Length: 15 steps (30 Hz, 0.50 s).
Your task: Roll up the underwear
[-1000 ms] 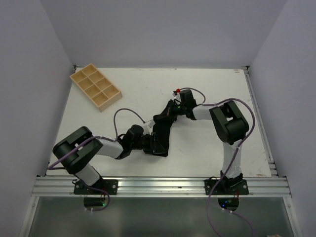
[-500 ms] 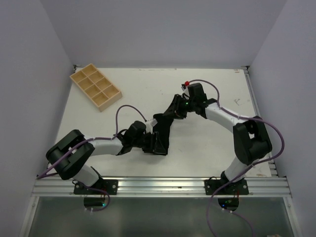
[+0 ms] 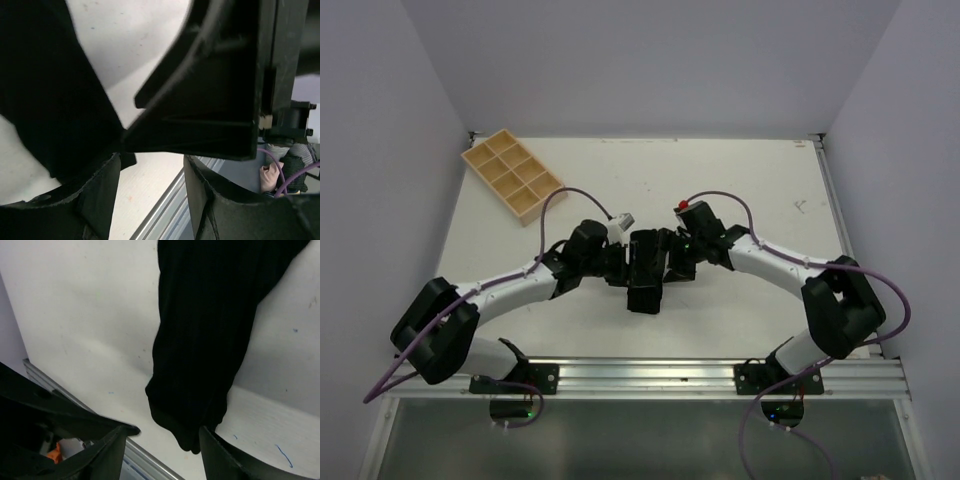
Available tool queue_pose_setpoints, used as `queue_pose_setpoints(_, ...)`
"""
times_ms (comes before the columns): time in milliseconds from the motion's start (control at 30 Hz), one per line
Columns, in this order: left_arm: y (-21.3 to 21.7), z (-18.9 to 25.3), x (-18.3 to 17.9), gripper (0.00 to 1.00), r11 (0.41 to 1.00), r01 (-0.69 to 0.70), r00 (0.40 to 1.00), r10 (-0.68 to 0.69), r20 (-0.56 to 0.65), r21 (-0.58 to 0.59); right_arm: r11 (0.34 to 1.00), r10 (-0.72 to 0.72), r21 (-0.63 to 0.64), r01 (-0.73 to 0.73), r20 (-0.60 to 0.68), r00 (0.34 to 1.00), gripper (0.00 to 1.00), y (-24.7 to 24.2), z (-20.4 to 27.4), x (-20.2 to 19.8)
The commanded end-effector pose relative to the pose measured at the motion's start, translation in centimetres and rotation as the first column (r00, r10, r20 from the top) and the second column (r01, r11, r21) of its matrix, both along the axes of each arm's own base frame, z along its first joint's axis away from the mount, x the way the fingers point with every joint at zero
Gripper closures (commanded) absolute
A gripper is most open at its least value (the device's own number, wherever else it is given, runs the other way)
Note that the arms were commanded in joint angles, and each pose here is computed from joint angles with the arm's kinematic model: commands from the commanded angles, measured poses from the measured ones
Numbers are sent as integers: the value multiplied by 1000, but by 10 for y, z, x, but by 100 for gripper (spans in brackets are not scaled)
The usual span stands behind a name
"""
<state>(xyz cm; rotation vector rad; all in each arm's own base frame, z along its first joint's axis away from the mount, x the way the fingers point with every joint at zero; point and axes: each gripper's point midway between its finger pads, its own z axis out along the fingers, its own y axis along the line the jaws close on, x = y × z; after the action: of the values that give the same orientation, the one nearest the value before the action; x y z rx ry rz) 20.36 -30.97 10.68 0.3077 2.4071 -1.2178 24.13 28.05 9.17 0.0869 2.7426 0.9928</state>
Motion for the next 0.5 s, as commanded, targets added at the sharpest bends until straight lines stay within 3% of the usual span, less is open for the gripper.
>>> queue_pose_setpoints(0,20,-2,6,43,999,-25,1000,25,-13,48,995,-68,-72,68,3,998,35,-10,-9,-7)
queue_pose_setpoints(233,73,-14,32,41,976,-197,979,201,-32,93,995,-34,-93,32,-21,999,34,0,-19,-24)
queue_pose_setpoints(467,85,-37,26,41,973,-218,964,227,-135,79,994,-4,-114,-3,-57,998,35,4,-41,-43)
